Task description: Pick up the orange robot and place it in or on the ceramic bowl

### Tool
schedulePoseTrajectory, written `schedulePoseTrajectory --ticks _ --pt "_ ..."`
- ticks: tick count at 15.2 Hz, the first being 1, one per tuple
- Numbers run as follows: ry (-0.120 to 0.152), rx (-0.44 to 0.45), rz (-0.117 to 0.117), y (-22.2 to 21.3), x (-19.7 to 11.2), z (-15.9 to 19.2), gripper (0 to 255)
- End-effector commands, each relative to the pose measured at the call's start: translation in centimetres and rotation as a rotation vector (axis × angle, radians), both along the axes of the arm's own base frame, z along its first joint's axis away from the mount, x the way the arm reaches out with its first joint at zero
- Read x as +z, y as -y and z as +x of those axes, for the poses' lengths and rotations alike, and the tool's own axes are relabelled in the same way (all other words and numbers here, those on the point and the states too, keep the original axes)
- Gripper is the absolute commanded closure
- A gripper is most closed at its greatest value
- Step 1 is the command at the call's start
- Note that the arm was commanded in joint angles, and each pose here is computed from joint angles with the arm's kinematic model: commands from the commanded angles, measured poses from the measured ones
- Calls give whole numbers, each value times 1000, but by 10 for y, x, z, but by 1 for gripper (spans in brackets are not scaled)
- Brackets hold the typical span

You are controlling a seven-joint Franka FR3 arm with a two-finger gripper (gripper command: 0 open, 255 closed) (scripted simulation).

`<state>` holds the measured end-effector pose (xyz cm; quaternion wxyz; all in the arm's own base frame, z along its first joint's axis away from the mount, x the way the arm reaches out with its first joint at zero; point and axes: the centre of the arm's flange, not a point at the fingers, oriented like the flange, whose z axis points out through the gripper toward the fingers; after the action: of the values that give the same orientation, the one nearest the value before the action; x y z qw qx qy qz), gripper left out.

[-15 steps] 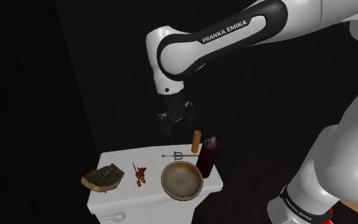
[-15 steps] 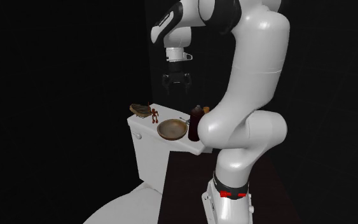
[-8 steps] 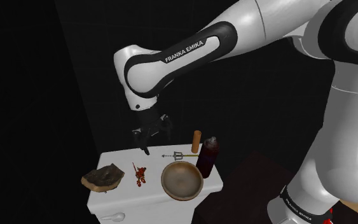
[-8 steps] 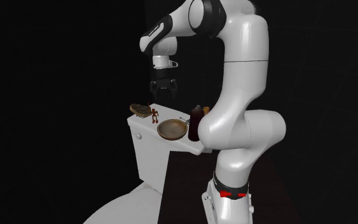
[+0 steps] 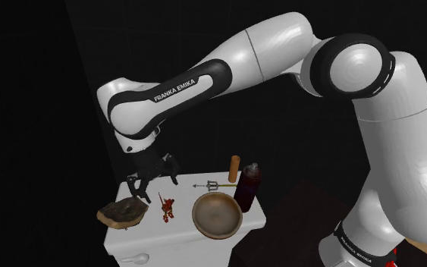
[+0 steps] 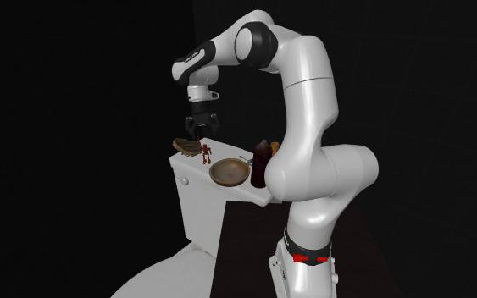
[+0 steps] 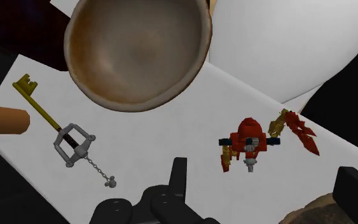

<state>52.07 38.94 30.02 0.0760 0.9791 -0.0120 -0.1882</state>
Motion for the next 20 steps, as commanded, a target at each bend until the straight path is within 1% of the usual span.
schedulePoseTrajectory --ticks 1,7,14,15,20 --pt "-2 1 -1 -1 -11 -2 0" --pt "-2 1 -1 3 -38 -13 0" --pt "-2 1 -1 3 -38 -13 0" --pt "-2 1 -1 3 -38 -13 255" --pt "-2 1 -1 3 -38 -13 255"
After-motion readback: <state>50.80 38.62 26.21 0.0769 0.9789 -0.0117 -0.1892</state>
